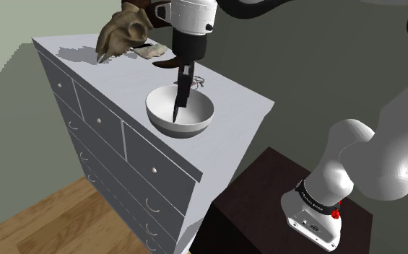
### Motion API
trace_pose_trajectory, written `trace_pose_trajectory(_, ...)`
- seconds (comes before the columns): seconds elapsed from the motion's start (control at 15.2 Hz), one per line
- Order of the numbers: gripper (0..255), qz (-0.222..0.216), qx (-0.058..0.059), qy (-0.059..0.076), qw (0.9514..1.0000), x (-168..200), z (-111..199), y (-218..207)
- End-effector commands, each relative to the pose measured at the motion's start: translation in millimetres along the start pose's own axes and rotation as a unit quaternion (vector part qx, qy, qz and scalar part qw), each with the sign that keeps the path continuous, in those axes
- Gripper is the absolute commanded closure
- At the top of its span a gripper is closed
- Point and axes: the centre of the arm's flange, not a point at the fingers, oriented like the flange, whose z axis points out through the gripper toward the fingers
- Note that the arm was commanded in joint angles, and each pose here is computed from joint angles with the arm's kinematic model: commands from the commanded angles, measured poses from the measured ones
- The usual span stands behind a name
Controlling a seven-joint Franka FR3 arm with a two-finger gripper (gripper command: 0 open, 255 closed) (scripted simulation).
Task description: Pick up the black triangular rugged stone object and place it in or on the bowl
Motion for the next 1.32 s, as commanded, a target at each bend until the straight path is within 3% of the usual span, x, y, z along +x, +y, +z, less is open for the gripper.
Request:
trace_pose_trajectory(0.0,255,0.0,0.0,0.0,1.0,0.9,7.2,-1.0)
trace_pose_trajectory(0.46,255,0.0,0.0,0.0,1.0,0.9,7.2,-1.0)
trace_pose_trajectory(0.53,0,0.0,0.0,0.0,1.0,0.9,7.2,-0.9)
trace_pose_trajectory(0.86,0,0.0,0.0,0.0,1.0,0.9,7.2,-1.0)
trace_pose_trajectory(1.12,0,0.0,0.0,0.0,1.0,0.9,-42.8,-1.0)
trace_pose_trajectory(1.25,0,0.0,0.0,0.0,1.0,0.9,-42.8,-1.0)
